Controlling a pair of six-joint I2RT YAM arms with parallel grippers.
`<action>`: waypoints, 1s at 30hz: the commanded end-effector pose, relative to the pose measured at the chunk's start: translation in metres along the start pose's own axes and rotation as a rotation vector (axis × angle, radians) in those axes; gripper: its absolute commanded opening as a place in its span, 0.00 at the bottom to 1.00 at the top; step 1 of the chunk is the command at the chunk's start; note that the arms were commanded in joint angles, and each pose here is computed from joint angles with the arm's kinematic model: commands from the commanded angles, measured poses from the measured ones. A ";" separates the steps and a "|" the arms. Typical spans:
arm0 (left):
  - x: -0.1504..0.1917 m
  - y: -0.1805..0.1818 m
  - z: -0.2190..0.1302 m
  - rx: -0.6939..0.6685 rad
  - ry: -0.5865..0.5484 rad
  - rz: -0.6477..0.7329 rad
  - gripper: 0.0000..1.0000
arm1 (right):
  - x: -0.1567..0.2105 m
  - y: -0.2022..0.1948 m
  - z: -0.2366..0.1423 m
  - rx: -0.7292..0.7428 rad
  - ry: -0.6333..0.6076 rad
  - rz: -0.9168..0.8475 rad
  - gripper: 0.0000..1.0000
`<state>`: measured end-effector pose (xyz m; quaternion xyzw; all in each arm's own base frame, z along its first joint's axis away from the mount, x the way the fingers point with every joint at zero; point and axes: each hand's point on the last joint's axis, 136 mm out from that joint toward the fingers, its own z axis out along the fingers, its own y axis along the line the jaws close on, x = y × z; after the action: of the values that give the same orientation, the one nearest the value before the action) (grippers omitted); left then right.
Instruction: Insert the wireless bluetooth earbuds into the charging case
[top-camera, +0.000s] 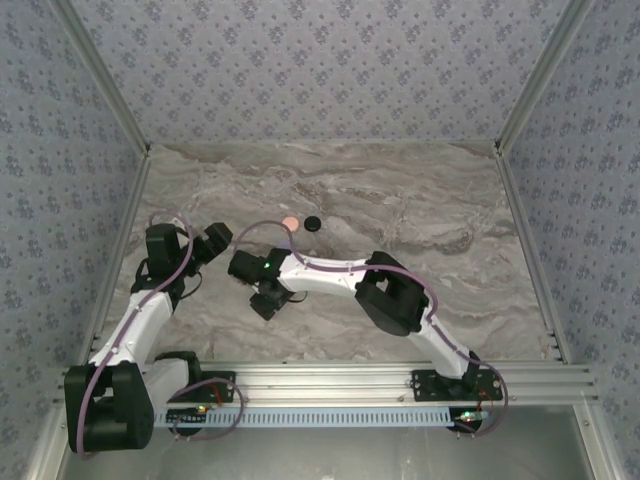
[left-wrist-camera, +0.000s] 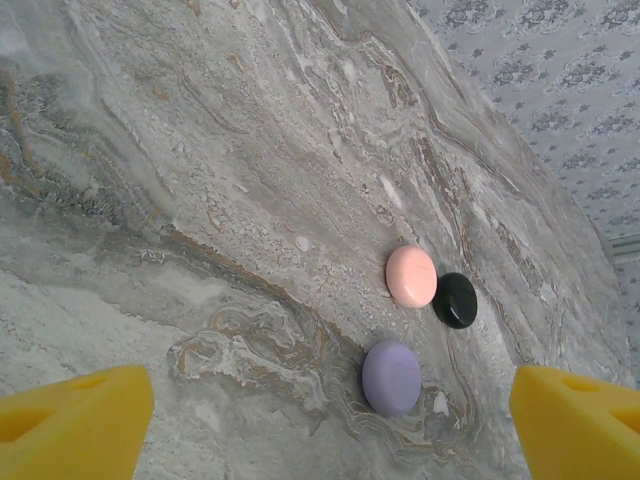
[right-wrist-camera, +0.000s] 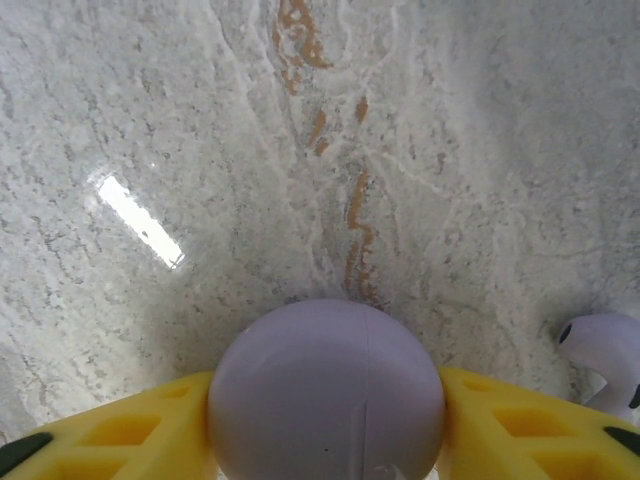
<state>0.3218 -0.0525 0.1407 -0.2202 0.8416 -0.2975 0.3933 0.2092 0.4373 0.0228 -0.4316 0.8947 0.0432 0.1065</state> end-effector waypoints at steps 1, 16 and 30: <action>-0.003 -0.003 -0.004 0.007 -0.006 0.000 0.91 | 0.001 -0.006 -0.001 0.016 -0.004 0.004 0.51; -0.002 -0.058 -0.003 0.237 0.094 0.091 0.85 | -0.018 -0.080 -0.149 0.093 -0.476 -0.065 0.43; 0.035 -0.192 -0.047 0.660 0.216 0.434 0.83 | 0.009 -0.125 -0.282 0.324 -1.003 -0.290 0.43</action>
<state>0.3059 -0.1763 0.2292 0.0505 0.8082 -0.4526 0.3735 0.2568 0.3062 0.2589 -0.4482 0.7205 0.0989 0.5198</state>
